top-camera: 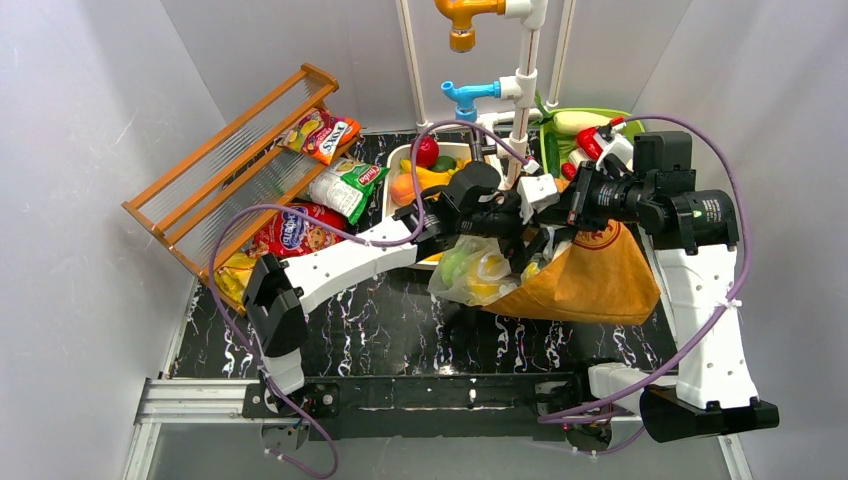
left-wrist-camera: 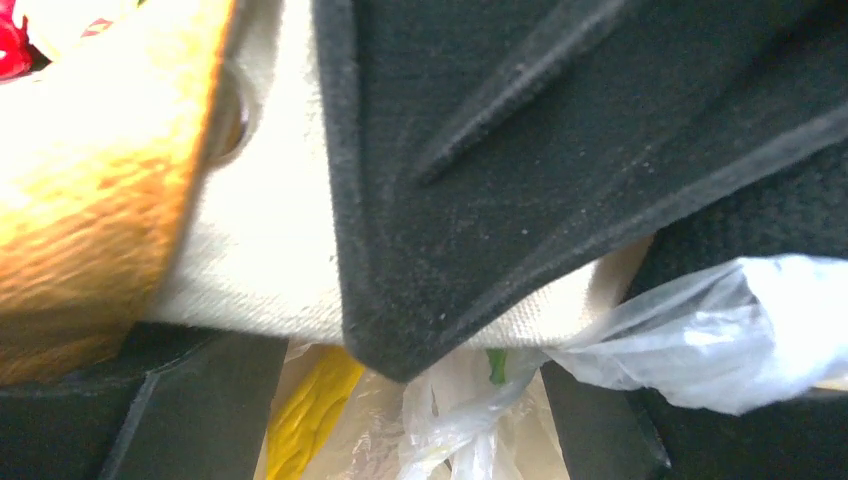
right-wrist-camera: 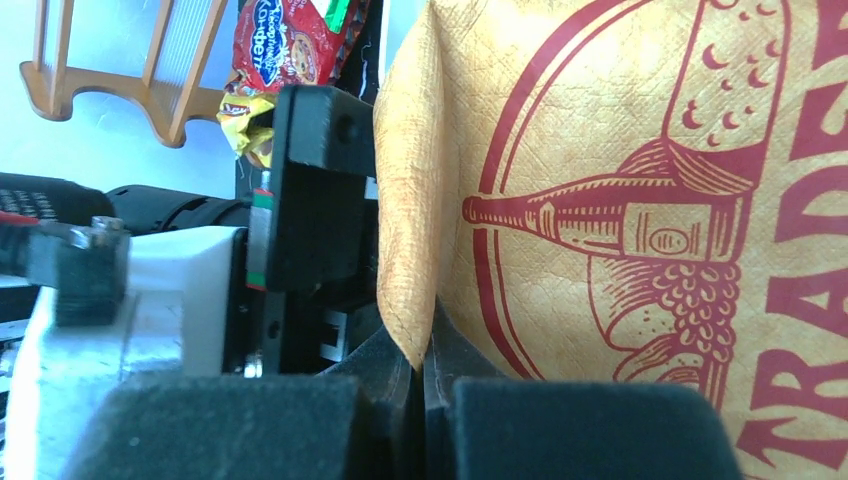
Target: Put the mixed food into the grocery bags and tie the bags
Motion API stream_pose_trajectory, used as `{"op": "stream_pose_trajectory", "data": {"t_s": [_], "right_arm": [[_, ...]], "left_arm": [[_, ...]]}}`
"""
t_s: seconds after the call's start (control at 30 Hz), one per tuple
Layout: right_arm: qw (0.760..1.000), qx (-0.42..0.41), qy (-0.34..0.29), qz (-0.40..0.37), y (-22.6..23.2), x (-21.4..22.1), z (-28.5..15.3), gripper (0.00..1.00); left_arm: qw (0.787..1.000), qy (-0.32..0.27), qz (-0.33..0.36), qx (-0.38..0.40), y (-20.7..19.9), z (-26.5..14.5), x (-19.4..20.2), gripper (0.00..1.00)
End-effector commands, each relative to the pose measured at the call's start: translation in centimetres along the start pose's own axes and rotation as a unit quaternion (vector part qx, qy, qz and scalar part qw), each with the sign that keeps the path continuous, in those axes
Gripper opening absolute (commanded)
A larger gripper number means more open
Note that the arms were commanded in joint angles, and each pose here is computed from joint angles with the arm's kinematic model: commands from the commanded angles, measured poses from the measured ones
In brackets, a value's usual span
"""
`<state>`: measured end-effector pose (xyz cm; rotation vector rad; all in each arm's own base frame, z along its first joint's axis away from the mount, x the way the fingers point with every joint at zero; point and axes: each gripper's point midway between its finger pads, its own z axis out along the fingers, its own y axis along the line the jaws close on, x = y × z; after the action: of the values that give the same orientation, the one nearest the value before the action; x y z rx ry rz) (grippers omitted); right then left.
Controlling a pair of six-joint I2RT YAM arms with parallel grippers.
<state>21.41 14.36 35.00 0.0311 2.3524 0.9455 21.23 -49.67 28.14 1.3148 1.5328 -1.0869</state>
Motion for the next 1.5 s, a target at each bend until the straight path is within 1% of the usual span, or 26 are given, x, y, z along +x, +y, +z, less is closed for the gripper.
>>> {"op": "stream_pose_trajectory", "data": {"t_s": [0.0, 0.13, 0.23, 0.37, 0.47, 0.53, 0.63, 0.67, 0.77, 0.8, 0.83, 0.87, 0.9, 0.93, 0.97, 1.07, 1.1, 1.17, 1.23, 1.3, 1.33, 1.4, 1.47], "right_arm": [[1.000, -0.022, 0.014, 0.007, 1.8, 1.1, -1.5, 0.01], [1.000, -0.009, 0.013, 0.010, 1.2, 1.3, -1.4, 0.01], [1.000, 0.006, 0.015, 0.020, 0.6, 1.4, -1.2, 0.01], [0.999, 0.019, 0.019, 0.032, 0.0, 1.5, -0.9, 0.01], [0.999, 0.022, 0.021, 0.040, -0.2, 1.5, -0.7, 0.01], [0.998, 0.020, 0.024, 0.047, -0.3, 1.7, -0.5, 0.01], [0.998, 0.014, 0.025, 0.055, -0.2, 1.7, -0.2, 0.01], [0.998, 0.012, 0.025, 0.058, 0.0, 1.7, -0.2, 0.01], [0.998, 0.008, 0.022, 0.067, 0.2, 1.4, -0.2, 0.01], [0.997, 0.007, 0.020, 0.068, 0.2, 1.3, -0.1, 0.01], [0.997, 0.006, 0.018, 0.069, 0.3, 1.2, -0.1, 0.01], [0.998, 0.005, 0.017, 0.068, 0.4, 1.2, -0.2, 0.01], [0.998, 0.004, 0.016, 0.068, 0.4, 1.1, -0.2, 0.01], [0.998, 0.004, 0.014, 0.067, 0.5, 1.0, -0.3, 0.01], [0.998, 0.004, 0.014, 0.066, 0.5, 1.0, -0.3, 0.01], [0.998, 0.006, 0.016, 0.065, 0.4, 1.0, -0.3, 0.01], [0.998, 0.007, 0.017, 0.065, 0.4, 1.1, -0.2, 0.01], [0.997, 0.009, 0.022, 0.069, 0.1, 1.3, 0.0, 0.01], [0.997, 0.007, 0.025, 0.071, 0.0, 1.4, 0.2, 0.01], [0.997, 0.007, 0.026, 0.073, 0.0, 1.5, 0.3, 0.01], [0.997, 0.007, 0.025, 0.073, -0.1, 1.5, 0.4, 0.01], [0.997, 0.008, 0.026, 0.074, -0.2, 1.5, 0.6, 0.01], [0.996, 0.006, 0.033, 0.077, -0.2, 1.6, 0.8, 0.01]], "left_arm": [[0.997, -0.063, 0.008, -0.042, -0.1, -3.8, -6.7, 0.92], [0.992, -0.098, 0.021, -0.077, -0.6, -7.5, -9.9, 0.98], [0.985, -0.140, 0.038, -0.097, -1.5, -11.1, -12.2, 0.98], [0.970, -0.181, 0.040, -0.155, -1.4, -15.6, -13.5, 0.98], [0.961, -0.172, 0.025, -0.215, -0.7, -19.1, -13.0, 0.98], [0.960, -0.146, 0.025, -0.238, -0.7, -20.8, -11.5, 0.98], [0.945, -0.122, 0.002, -0.303, 0.0, -24.2, -9.3, 0.98], [0.938, -0.112, -0.022, -0.329, 0.4, -25.3, -7.9, 0.98], [0.903, -0.088, -0.099, -0.409, 1.5, -29.2, -3.7, 0.98], [0.889, -0.075, -0.130, -0.432, 1.7, -30.4, -1.7, 0.96], [0.879, -0.067, -0.161, -0.443, 1.8, -31.0, 0.0, 0.94], [0.878, -0.057, -0.182, -0.440, 1.6, -31.2, 1.8, 0.94], [0.881, -0.051, -0.196, -0.428, 1.3, -31.1, 3.2, 0.94], [0.882, -0.053, -0.208, -0.420, 0.9, -31.3, 4.4, 0.97], [0.881, -0.045, -0.223, -0.415, 0.7, -31.1, 5.9, 0.98], [0.868, -0.010, -0.282, -0.408, 0.5, -30.7, 10.0, 0.98], [0.876, 0.013, -0.291, -0.385, 0.0, -29.9, 11.5, 0.97], [0.895, 0.049, -0.275, -0.349, -0.9, -28.9, 13.6, 0.92], [0.903, 0.063, -0.245, -0.346, -0.9, -28.9, 15.4, 0.89], [0.918, 0.052, -0.195, -0.342, -0.7, -28.8, 16.6, 0.89], [0.929, 0.053, -0.164, -0.327, -0.6, -28.3, 17.3, 0.87], [0.950, 0.082, -0.115, -0.279, -1.2, -27.0, 19.5, 0.78], [0.960, 0.109, -0.089, -0.242, -1.5, -25.9, 20.7, 0.77]]}}
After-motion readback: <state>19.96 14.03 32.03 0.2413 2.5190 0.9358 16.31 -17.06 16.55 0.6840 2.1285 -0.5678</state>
